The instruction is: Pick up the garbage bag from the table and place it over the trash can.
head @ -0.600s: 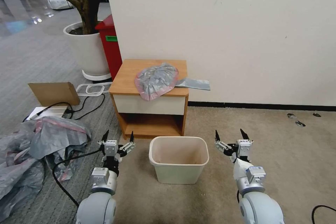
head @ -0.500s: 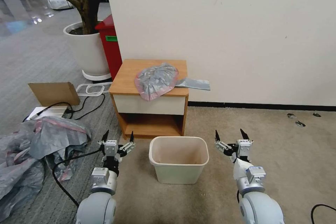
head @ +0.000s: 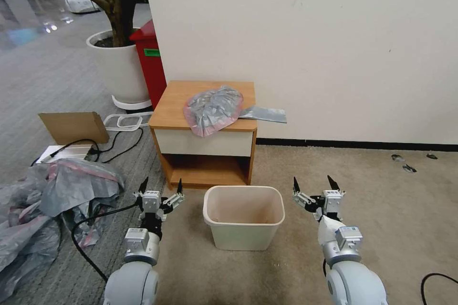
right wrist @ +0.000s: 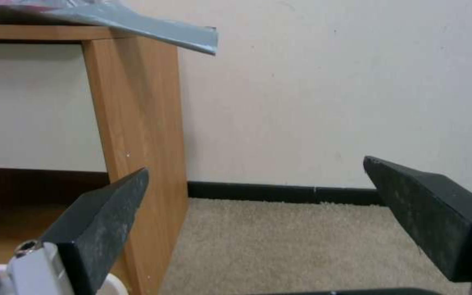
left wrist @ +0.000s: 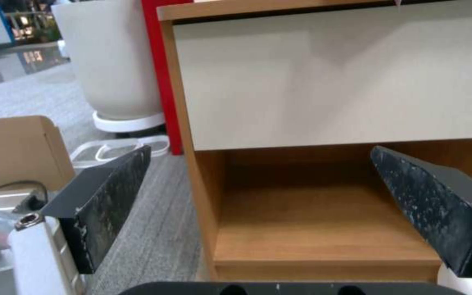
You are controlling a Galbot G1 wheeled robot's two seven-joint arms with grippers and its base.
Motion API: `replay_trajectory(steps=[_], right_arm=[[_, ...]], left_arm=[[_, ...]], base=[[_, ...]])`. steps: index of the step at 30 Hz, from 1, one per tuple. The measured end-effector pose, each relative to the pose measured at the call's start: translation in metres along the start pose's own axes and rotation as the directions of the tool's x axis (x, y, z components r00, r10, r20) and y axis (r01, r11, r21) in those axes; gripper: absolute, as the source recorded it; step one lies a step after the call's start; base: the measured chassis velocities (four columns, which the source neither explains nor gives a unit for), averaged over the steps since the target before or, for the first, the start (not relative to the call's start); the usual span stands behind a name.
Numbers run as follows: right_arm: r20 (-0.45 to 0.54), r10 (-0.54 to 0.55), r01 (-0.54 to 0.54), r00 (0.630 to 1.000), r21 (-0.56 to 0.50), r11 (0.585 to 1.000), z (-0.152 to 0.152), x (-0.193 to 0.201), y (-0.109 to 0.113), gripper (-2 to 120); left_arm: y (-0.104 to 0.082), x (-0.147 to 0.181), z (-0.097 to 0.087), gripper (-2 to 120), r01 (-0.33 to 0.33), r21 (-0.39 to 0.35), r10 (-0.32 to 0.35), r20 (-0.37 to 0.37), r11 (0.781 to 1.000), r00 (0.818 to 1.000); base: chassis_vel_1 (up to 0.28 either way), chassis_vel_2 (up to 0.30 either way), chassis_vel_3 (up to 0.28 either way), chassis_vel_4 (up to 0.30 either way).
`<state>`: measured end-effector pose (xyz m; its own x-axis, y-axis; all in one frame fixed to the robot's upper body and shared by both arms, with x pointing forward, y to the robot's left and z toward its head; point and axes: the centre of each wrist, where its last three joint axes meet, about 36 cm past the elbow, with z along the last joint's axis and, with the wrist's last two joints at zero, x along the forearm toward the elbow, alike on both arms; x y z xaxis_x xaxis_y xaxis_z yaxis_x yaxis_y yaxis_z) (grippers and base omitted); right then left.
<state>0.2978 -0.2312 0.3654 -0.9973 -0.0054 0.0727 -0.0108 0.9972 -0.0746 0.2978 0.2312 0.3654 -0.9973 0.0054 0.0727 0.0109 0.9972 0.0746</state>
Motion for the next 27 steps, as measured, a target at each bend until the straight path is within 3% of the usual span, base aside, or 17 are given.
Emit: replay_trajectory(steps=[23,27], right_arm=[[0.000,0.000,0.000,1.000,0.000,1.000,0.0000,0.0000,0.0000,100],[0.001,0.004,-0.004,1.000,-0.012,1.000,-0.0090,0.0023,0.0007,100]], left_arm=[[0.0000,0.0001,-0.0001,100,0.000,0.000,0.000,0.000,1.000,1.000],[0.0010,0.0046,-0.0072,100,0.000,-0.002,0.000,0.000,1.000,1.000]], base=[[0.000,0.000,0.000,0.000],[0.000,0.000,0.000,0.000]])
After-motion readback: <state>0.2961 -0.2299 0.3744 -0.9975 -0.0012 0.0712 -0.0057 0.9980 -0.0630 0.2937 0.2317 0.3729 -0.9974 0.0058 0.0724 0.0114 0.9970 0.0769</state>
